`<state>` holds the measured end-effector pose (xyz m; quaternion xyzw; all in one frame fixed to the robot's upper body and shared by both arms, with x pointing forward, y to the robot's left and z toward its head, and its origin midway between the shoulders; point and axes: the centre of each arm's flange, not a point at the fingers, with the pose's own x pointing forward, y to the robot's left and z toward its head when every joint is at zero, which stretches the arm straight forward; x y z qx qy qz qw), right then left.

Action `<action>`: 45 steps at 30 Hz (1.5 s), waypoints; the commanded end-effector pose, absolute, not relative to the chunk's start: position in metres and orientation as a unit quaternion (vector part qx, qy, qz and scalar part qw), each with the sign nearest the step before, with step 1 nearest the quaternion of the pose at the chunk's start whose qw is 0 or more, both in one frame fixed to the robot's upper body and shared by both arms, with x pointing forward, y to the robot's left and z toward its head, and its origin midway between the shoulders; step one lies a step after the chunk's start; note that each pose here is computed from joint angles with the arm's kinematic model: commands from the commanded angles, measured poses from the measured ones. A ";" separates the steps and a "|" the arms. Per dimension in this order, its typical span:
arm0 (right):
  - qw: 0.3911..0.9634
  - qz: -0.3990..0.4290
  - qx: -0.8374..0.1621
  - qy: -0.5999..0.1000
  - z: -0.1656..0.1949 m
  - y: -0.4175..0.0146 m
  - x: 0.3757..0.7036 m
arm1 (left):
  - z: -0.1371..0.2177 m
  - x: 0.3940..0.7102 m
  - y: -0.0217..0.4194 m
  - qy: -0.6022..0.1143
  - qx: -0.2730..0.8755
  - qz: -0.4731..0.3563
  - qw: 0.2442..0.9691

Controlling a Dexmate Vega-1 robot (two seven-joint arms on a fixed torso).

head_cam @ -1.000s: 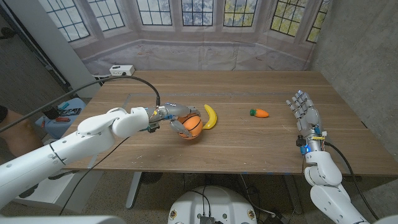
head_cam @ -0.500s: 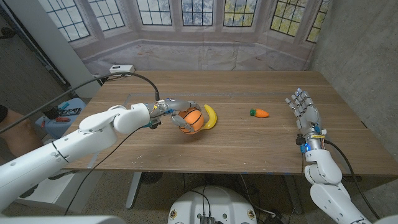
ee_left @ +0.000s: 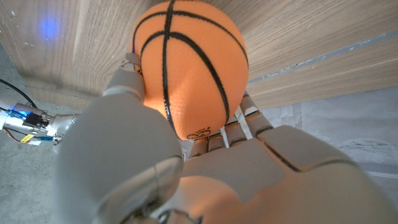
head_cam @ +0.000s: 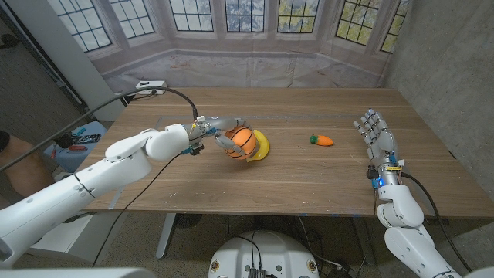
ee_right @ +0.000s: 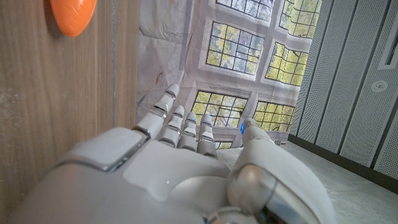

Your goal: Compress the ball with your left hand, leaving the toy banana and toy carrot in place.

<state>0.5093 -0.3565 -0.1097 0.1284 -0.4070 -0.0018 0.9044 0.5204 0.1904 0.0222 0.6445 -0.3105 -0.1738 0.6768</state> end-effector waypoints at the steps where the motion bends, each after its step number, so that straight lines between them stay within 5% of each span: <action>1: 0.905 -0.007 0.121 -0.407 -0.109 -0.356 0.506 | 0.032 0.530 0.182 -0.318 0.592 -0.169 0.721; 45: 0.922 -0.006 0.028 -0.387 -0.093 -0.347 0.504 | 0.042 0.556 0.170 -0.336 0.411 -0.197 0.825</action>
